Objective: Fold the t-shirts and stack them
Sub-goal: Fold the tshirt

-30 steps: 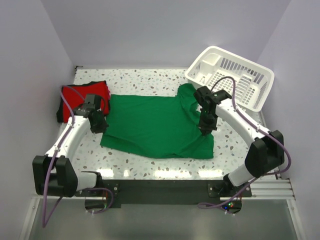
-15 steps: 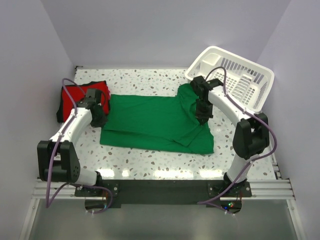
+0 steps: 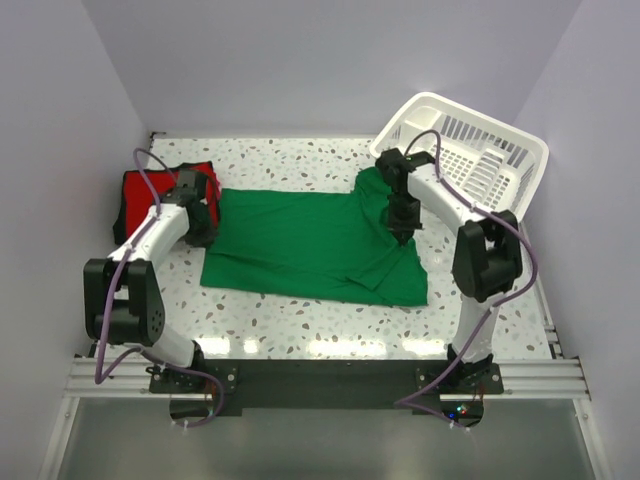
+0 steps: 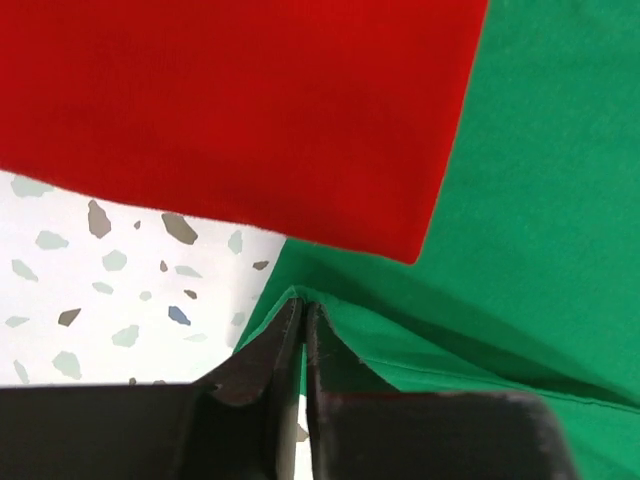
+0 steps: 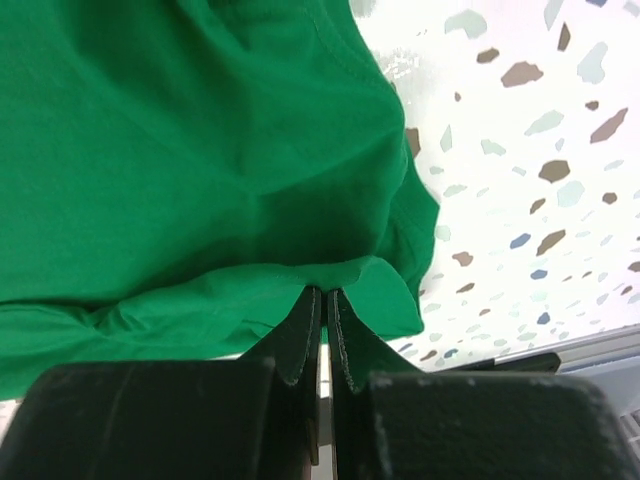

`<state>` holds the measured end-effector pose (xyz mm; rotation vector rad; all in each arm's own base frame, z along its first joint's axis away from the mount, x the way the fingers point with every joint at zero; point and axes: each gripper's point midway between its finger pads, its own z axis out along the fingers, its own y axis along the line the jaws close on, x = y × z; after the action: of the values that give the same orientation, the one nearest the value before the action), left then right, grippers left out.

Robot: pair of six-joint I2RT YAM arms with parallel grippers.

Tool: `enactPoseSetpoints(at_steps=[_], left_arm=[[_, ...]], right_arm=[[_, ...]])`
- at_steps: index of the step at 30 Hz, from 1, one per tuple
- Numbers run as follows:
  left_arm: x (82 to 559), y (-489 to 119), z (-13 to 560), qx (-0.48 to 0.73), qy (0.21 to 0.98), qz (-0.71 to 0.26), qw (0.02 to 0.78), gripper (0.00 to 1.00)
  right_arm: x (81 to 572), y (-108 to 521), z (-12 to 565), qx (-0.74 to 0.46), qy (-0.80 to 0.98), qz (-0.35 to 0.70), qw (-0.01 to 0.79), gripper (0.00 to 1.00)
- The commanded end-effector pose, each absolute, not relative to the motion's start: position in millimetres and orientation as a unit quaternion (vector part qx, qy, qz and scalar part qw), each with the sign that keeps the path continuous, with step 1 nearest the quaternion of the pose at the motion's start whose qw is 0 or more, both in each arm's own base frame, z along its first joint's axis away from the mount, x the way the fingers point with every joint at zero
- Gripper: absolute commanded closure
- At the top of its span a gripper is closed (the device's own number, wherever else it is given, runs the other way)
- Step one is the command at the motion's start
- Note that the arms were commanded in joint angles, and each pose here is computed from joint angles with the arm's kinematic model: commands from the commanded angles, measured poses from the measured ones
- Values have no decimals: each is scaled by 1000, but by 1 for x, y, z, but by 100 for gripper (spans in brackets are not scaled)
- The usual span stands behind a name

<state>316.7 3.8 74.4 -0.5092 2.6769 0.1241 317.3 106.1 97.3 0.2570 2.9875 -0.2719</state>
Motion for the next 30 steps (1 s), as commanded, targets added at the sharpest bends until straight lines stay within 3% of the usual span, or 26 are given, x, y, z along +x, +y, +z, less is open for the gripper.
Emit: enactPoseSetpoints(at_steps=[1, 2, 3, 5, 6, 9, 17, 24, 30], left_arm=[[342, 10, 92, -174, 953, 48, 245, 88], [344, 11, 96, -174, 952, 50, 247, 82], [343, 12, 97, -173, 952, 54, 248, 65], [345, 14, 104, -175, 950, 57, 254, 46], [345, 15, 110, -174, 948, 59, 260, 31], [342, 12, 122, -177, 944, 48, 275, 18], [312, -34, 96, -185, 942, -78, 271, 10], [275, -57, 56, -216, 938, -139, 231, 9], [268, -59, 35, -237, 933, -148, 226, 6]], right_arm=[[338, 101, 106, 77, 988, -98, 90, 100], [341, 102, 102, 75, 989, -98, 86, 100], [347, 102, 106, 75, 989, -94, 91, 100], [351, 104, 108, 76, 990, -82, 90, 76], [356, 105, 113, 80, 989, -73, 97, 50], [354, 103, 120, 91, 989, -52, 102, 32], [297, 93, 107, 117, 990, -10, 76, 29], [230, 84, 69, 149, 989, 5, 14, 41], [213, 71, 54, 167, 986, -3, -4, 46]])
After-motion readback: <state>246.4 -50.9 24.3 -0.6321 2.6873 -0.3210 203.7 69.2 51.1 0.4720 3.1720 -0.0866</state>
